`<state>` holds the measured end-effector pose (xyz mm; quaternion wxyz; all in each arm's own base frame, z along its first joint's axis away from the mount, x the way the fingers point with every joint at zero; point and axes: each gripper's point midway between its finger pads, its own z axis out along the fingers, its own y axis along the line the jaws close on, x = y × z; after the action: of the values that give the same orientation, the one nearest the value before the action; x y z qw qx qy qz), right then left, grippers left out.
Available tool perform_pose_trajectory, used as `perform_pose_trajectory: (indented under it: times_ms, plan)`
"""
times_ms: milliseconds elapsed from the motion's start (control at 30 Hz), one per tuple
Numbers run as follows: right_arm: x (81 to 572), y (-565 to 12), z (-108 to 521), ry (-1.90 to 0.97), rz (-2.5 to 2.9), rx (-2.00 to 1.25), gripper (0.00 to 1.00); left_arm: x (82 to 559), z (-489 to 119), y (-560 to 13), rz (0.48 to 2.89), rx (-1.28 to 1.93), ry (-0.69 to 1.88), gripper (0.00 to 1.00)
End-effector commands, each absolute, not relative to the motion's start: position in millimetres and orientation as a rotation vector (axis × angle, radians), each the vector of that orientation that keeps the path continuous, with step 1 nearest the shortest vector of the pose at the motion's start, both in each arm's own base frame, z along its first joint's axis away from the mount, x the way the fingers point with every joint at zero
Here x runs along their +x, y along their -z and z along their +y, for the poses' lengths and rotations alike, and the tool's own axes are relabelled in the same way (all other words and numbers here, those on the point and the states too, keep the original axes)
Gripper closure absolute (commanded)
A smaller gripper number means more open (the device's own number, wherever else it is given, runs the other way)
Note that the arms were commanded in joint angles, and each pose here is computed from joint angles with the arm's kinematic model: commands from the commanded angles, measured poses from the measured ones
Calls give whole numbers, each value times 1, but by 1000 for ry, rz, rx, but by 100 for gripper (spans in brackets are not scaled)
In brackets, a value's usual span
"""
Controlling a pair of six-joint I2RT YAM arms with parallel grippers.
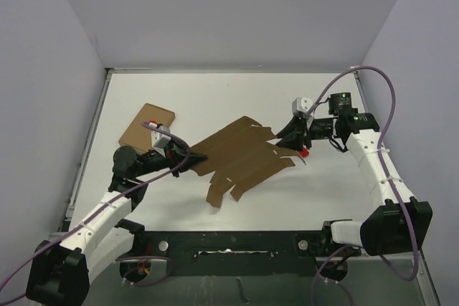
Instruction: Fold the paper box
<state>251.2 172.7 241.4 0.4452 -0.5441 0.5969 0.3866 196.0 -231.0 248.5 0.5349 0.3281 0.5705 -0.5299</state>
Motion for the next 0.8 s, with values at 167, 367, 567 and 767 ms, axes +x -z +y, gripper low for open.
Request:
perform_pose_trajectory:
  times_ms: [167, 367, 567, 767]
  plan:
    - [233, -254, 186, -1021, 1323, -1409, 63, 193, -233, -270, 1263, 820, 1251, 100]
    - [253, -238, 188, -1000, 1429, -1365, 61, 188, -235, -273, 1245, 841, 1281, 100]
    - [244, -235, 199, -1047, 1358, -1397, 60, 184, -238, -273, 1234, 859, 1327, 100]
    - [231, -236, 207, -1095, 1263, -1434, 63, 182, -241, -274, 1218, 863, 1353, 100]
